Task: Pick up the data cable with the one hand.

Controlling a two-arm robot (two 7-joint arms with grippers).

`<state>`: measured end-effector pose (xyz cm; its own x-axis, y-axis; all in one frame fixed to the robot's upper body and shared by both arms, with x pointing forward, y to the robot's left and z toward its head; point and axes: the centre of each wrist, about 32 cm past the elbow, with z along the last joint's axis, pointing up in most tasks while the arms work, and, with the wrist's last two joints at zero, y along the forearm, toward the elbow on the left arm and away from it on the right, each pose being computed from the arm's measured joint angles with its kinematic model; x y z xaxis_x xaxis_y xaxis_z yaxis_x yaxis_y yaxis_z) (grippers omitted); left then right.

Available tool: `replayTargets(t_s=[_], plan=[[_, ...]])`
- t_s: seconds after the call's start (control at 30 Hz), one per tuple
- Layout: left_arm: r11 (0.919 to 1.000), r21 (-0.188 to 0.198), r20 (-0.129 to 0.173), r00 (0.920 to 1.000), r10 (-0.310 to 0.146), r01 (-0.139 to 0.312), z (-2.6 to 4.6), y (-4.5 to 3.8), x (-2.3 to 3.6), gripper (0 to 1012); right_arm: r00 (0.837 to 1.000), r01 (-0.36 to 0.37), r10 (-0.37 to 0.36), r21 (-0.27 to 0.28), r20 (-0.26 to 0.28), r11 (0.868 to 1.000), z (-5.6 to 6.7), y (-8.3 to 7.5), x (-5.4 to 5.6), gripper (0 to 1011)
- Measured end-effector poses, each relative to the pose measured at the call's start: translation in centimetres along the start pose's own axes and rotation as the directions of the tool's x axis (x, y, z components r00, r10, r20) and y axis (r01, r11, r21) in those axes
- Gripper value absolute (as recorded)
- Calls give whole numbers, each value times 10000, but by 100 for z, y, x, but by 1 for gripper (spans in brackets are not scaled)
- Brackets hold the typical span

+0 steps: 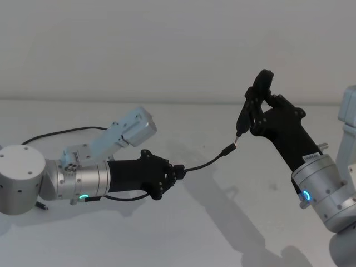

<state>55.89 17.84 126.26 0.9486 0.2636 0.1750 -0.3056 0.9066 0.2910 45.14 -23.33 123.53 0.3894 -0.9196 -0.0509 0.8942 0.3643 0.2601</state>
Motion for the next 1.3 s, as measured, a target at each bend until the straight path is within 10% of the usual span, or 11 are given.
replayTargets(t_s=[1.3], plan=[[10000,-46,49,10000,-7,7,8,2,-2,40,9999,77,-77,-24,110,10000,-36,64,32,275]])
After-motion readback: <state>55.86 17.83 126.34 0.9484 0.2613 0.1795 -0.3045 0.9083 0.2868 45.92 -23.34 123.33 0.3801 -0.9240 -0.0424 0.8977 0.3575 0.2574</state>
